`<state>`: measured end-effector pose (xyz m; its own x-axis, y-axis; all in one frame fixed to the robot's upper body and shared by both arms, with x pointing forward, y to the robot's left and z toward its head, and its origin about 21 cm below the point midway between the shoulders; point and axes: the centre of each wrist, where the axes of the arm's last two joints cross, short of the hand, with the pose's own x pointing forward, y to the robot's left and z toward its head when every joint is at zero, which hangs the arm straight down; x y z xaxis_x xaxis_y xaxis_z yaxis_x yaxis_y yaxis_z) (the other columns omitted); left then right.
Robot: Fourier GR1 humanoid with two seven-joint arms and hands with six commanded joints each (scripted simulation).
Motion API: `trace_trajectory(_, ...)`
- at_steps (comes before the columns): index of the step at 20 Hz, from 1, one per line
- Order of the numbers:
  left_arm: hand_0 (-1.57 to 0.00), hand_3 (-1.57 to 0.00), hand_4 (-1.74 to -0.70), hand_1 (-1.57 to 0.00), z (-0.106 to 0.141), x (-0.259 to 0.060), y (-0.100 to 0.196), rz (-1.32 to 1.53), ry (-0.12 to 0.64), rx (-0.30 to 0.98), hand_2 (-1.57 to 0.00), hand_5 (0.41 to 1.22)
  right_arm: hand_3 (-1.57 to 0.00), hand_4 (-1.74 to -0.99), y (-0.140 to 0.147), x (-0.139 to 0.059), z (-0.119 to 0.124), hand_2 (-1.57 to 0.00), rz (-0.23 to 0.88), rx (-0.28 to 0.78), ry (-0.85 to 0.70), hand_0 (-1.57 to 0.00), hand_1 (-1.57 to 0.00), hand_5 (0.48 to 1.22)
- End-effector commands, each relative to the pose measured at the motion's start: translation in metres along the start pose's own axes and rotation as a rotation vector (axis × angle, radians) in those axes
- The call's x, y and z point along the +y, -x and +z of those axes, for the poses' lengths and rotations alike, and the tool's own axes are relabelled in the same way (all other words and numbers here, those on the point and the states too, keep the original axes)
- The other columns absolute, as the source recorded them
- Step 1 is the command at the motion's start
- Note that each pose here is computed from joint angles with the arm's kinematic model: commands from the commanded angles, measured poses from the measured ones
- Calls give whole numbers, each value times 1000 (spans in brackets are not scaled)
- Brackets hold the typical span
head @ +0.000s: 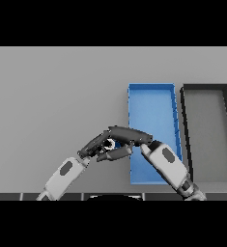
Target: Pick up the blue pipe and place it into the blue bin.
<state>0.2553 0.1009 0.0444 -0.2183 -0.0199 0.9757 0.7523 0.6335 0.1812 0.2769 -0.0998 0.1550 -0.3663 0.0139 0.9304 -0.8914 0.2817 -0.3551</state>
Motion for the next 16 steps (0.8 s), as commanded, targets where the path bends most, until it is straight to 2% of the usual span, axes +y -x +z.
trace_trajectory(1, -1486, -1465, -1719, -1478, 1, 3, 0, -9, -12, 11, -1390, 1221, -1468, -1465, 1, -1, -1, -1500, 4, 5, 1, -1498, -1496, 1118)
trace_trajectory(3, -1516, -1503, -1727, -1512, 0, 2, -1, 2, -10, -7, -1388, 1221, -1505, -1475, -1, 1, -4, -1525, -23, -2, 10, -1524, -1523, 1155)
trace_trajectory(4, -1435, -1333, -1648, -1354, 1, 3, -3, -13, -15, -21, -1221, 1221, -1518, -1480, -3, -2, -1, -1534, -33, -19, 21, -1533, -1533, 1168)
trace_trajectory(6, -925, -853, -1415, -866, 7, 10, -2, -107, 42, -13, -781, 1221, -1537, -1487, -2, 1, 3, -1548, -51, -30, 27, -1547, -1546, 1187)
trace_trajectory(8, -592, -546, -1216, -554, 8, 14, -1, -171, 101, 4, -500, 1221, -1549, -1490, -4, 2, 1, -1556, -40, 6, 24, -1556, -1555, 1199)
trace_trajectory(9, -473, -436, -1143, -443, 9, 15, 0, -191, 109, 5, -399, 1187, -1554, -1491, -5, 5, 1, -1559, -38, 4, 20, -1559, -1558, 1204)
trace_trajectory(10, -378, -349, -1088, -354, 6, 13, 0, -196, 110, -2, -319, 1113, -1557, -1492, -8, 3, 0, -1561, -36, 6, 17, -1561, -1561, 1207)
trace_trajectory(13, -193, -178, -968, -181, 10, 14, 3, -222, 81, 78, -163, 849, -1564, -1495, -6, 3, -2, -1566, -41, -43, 14, -1566, -1566, 1214)
trace_trajectory(16, -98, -91, -898, -92, 7, 15, 1, -230, 76, 87, -83, 697, -1567, -1496, -5, 4, -1, -1568, -17, -34, 18, -1568, -1568, 1217)
